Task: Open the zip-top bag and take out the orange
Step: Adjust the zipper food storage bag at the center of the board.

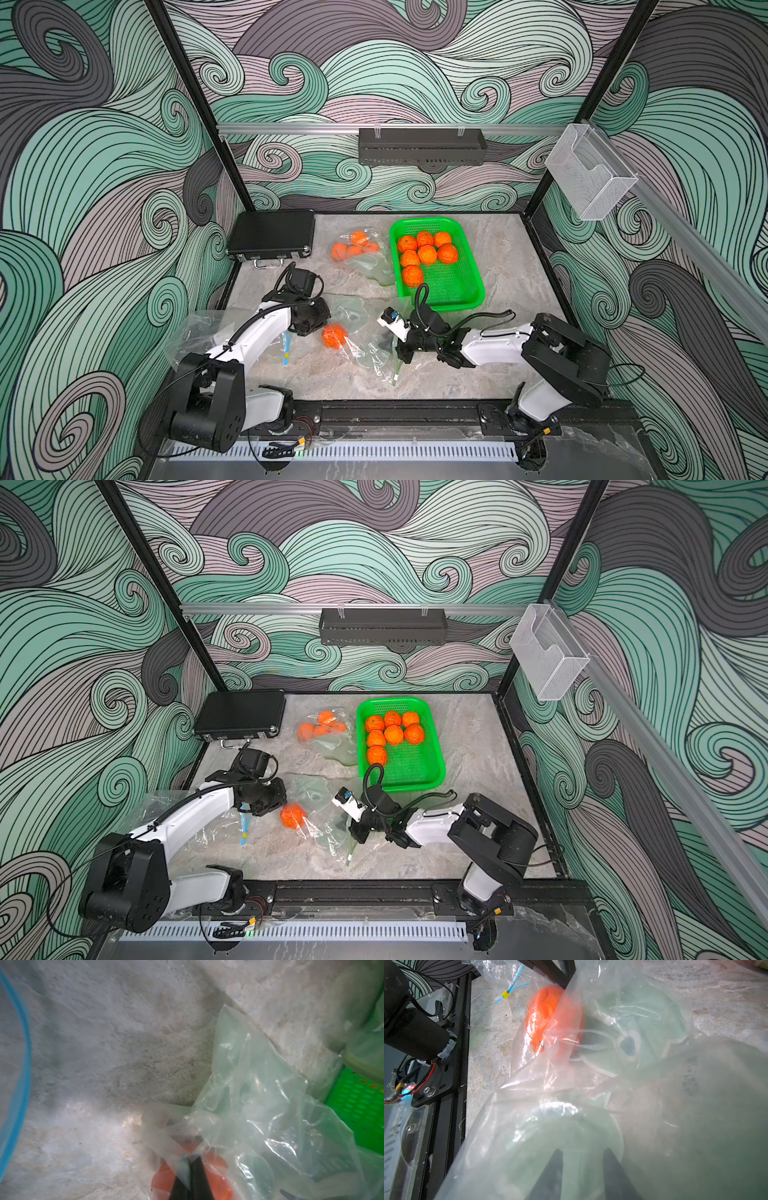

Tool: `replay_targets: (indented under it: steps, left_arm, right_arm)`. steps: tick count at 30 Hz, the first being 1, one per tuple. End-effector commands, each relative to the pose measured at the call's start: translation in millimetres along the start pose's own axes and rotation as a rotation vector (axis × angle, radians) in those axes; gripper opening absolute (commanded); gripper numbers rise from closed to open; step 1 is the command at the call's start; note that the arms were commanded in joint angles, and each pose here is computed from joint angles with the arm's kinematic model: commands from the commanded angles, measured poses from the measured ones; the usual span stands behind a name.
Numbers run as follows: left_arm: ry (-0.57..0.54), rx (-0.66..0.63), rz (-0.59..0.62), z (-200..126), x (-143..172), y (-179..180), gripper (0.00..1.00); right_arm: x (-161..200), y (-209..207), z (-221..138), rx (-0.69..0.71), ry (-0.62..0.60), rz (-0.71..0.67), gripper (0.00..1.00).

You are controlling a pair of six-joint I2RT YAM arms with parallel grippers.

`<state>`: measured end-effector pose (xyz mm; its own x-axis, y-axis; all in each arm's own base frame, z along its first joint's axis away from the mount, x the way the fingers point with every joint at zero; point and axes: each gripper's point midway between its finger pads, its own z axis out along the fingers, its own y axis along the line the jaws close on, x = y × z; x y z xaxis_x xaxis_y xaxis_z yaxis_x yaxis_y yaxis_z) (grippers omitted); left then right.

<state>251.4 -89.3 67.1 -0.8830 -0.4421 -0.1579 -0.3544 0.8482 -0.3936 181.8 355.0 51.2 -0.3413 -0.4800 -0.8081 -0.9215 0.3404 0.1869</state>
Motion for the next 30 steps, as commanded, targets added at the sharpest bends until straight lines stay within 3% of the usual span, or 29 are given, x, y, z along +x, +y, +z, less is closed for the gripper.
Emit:
replay_targets:
  steps: [1, 5, 14, 21, 24, 30]
  left_arm:
    - [-0.022, 0.190, 0.094, -20, -1, -36, 0.00]
    - [0.008, 0.383, 0.149, -45, 6, -74, 0.00]
    - [-0.006, 0.535, 0.297, -98, 16, -108, 0.00]
    - [0.039, 0.742, 0.394, -129, 31, -139, 0.00]
    - [0.048, 0.744, 0.398, -128, 35, -137, 0.00]
    - [0.054, 0.582, 0.310, -96, 29, -112, 0.00]
  right_arm:
    - [0, 6, 4, -0.020, -0.027, -0.020, 0.37]
    - [2, 11, 10, -0.039, -0.048, -0.053, 0.42]
    - [20, -1, 20, 0.009, 0.004, -0.086, 0.51]
    - [26, -7, 24, 0.037, 0.003, -0.087, 0.63]
    - [26, -9, 26, 0.046, -0.003, -0.091, 0.66]
    - [24, -16, 24, 0.090, -0.019, -0.079, 0.72]
